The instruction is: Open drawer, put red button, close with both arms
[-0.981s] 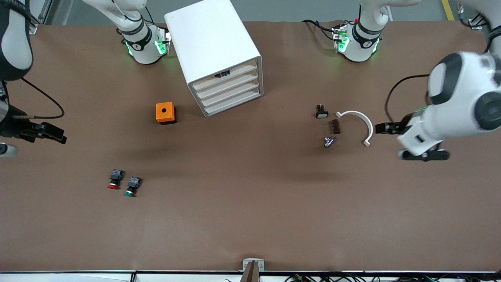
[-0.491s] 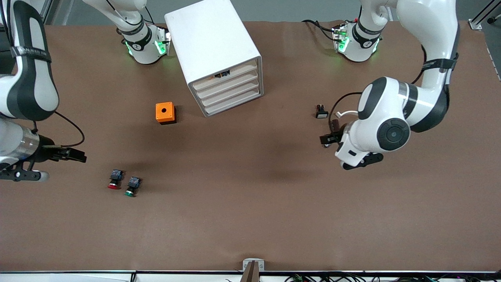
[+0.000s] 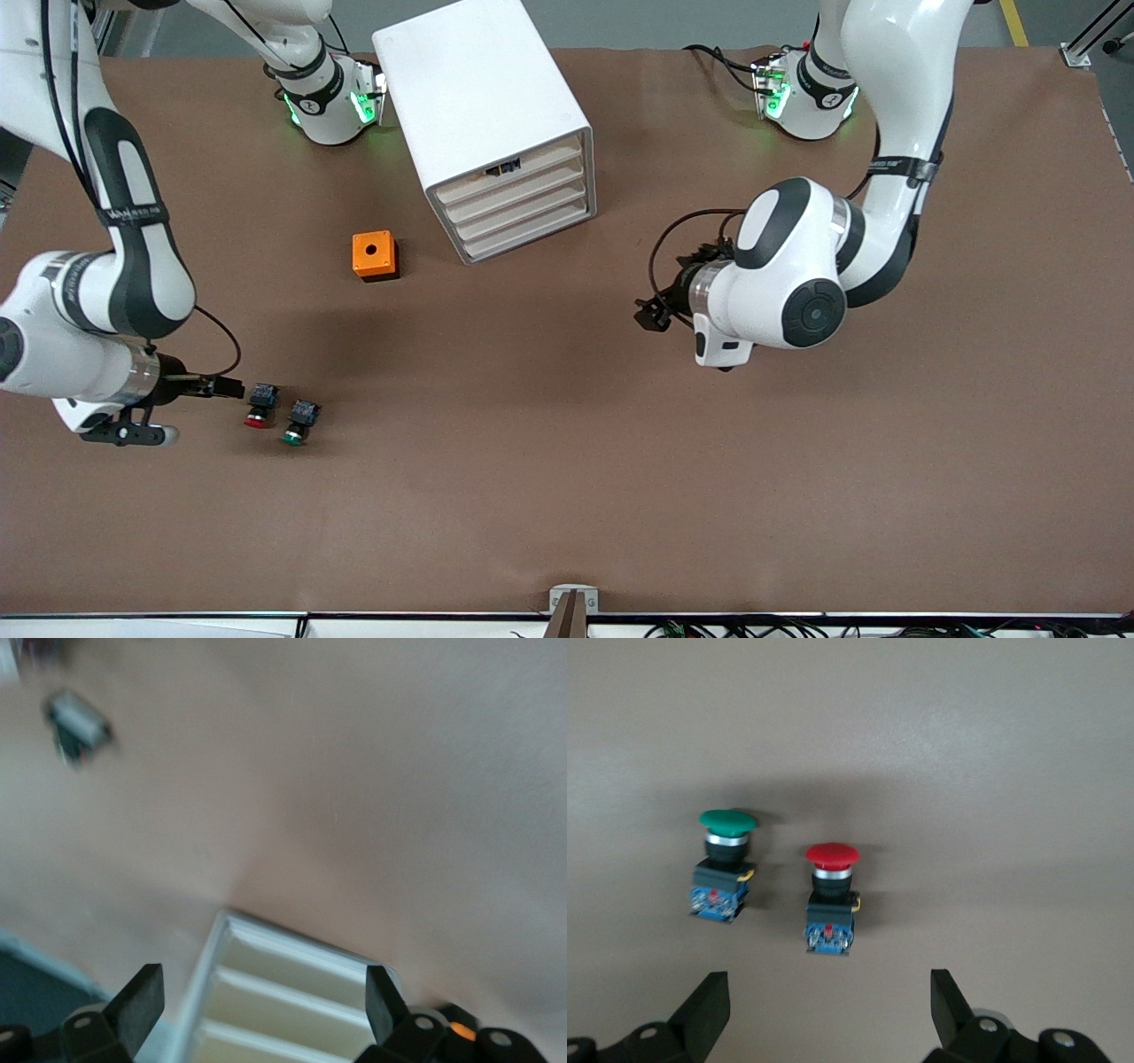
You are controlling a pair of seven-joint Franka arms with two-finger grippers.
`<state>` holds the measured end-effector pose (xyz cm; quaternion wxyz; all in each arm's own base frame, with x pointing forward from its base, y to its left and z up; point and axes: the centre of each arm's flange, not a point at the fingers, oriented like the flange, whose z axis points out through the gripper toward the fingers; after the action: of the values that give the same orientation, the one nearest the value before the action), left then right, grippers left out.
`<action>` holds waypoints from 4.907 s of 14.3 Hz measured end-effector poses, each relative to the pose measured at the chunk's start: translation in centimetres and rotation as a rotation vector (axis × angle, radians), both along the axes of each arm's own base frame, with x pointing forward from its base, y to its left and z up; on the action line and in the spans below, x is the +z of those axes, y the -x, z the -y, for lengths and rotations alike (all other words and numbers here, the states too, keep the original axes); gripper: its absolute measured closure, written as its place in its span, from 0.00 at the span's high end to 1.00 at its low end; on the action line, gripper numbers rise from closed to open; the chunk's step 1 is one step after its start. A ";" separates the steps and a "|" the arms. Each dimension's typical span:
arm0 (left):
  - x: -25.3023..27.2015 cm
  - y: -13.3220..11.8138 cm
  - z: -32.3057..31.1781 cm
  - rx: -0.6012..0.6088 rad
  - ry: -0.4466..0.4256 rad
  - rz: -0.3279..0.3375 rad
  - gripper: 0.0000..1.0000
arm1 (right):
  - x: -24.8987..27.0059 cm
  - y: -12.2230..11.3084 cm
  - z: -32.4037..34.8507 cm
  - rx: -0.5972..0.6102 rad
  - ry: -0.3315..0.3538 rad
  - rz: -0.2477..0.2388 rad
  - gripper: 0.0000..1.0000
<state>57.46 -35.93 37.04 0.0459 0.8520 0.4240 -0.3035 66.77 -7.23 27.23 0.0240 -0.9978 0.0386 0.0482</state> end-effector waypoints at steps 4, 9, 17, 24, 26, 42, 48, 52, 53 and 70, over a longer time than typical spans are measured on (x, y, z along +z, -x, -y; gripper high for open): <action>-2.2 1.0 2.6 0.281 -0.022 -0.281 1.00 | -6.9 0.2 0.0 -0.022 -0.027 -0.031 1.00; -6.5 4.9 6.7 0.404 -0.210 -0.672 1.00 | -9.4 0.6 -0.2 -0.058 -0.070 -0.063 0.98; -16.7 9.0 9.1 0.519 -0.511 -1.046 0.96 | -9.3 0.6 -0.2 -0.059 -0.071 -0.065 0.41; -19.4 12.2 10.9 0.452 -0.572 -1.171 0.62 | -5.2 -0.9 -0.5 -0.046 -0.077 -0.053 0.41; -19.8 13.2 11.7 0.433 -0.588 -1.173 0.61 | -1.9 -1.5 -0.8 -0.036 -0.076 -0.031 0.41; -20.4 16.7 14.7 0.390 -0.643 -1.173 0.15 | 12.0 2.6 -14.8 -0.366 0.018 -0.192 0.41; -20.4 14.1 12.7 0.436 -0.618 -1.180 0.15 | 15.7 5.5 -21.1 -0.616 0.012 -0.294 0.41; -20.4 10.1 9.3 0.515 -0.583 -1.179 0.16 | 17.0 7.7 -27.7 -0.735 0.069 -0.303 0.41; -20.2 9.2 8.6 0.531 -0.572 -1.178 0.17 | 17.1 8.5 -29.8 -0.765 0.087 -0.303 0.41; -17.7 4.3 6.0 0.412 -0.225 -1.006 0.97 | 10.4 22.0 -51.4 -1.085 0.058 -0.164 0.41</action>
<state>53.15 -41.90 19.30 -0.1948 0.5012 0.5814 -0.6105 44.77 44.15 37.59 0.0148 -0.8280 0.5506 0.1052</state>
